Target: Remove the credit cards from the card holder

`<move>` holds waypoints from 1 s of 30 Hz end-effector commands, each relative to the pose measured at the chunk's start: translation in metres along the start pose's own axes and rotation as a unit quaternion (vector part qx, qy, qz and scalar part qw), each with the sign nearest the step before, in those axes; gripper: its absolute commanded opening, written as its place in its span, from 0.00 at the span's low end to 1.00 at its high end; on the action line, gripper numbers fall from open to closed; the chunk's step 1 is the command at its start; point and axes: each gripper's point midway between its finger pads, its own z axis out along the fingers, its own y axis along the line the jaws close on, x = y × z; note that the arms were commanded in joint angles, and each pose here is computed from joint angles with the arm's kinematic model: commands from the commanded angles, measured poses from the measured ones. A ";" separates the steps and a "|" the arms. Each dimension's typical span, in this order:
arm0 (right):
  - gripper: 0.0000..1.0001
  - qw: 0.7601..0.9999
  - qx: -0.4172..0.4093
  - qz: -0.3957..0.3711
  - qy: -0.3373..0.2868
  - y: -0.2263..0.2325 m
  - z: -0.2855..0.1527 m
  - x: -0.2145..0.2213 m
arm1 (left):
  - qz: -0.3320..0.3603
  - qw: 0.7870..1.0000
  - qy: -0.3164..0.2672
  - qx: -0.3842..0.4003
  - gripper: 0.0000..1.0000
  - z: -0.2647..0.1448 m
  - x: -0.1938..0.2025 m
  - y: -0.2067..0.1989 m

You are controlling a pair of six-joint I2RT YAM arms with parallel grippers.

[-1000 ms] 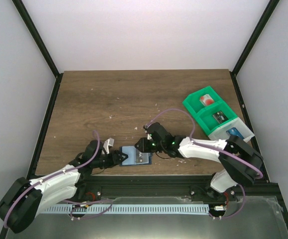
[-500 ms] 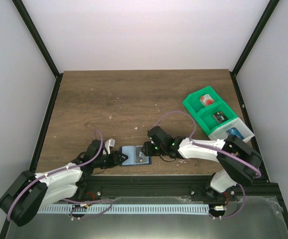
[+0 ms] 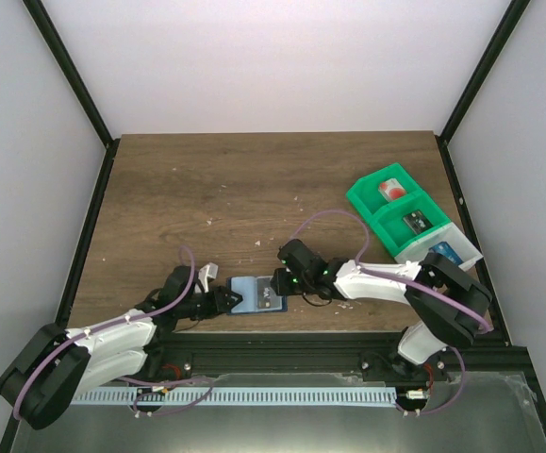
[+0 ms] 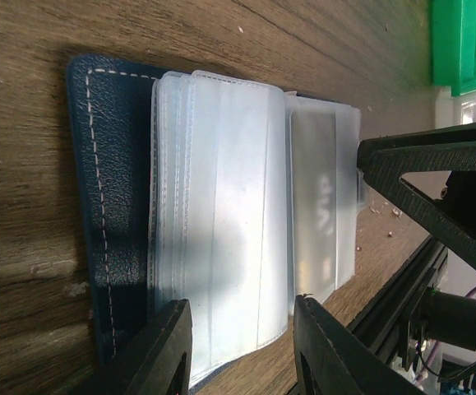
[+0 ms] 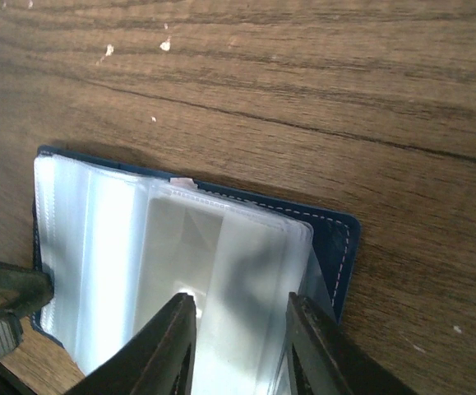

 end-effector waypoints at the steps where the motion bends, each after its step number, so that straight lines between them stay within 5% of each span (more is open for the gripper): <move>1: 0.30 1.000 -0.011 -0.012 -0.021 0.015 0.000 -0.015 | 0.001 1.000 -0.004 0.002 0.37 -0.001 0.000 0.002; 7: 0.29 1.000 -0.005 -0.012 -0.018 0.014 0.005 -0.015 | -0.001 1.000 -0.004 0.004 0.37 -0.001 0.001 0.002; 15: 0.00 1.000 -0.012 -0.017 -0.023 0.019 0.004 -0.019 | -0.003 1.000 -0.006 0.005 0.37 -0.002 0.001 0.003; 30: 0.00 0.994 -0.103 -0.026 -0.023 0.054 -0.011 -0.021 | -0.004 1.000 -0.004 0.009 0.37 -0.001 0.002 0.003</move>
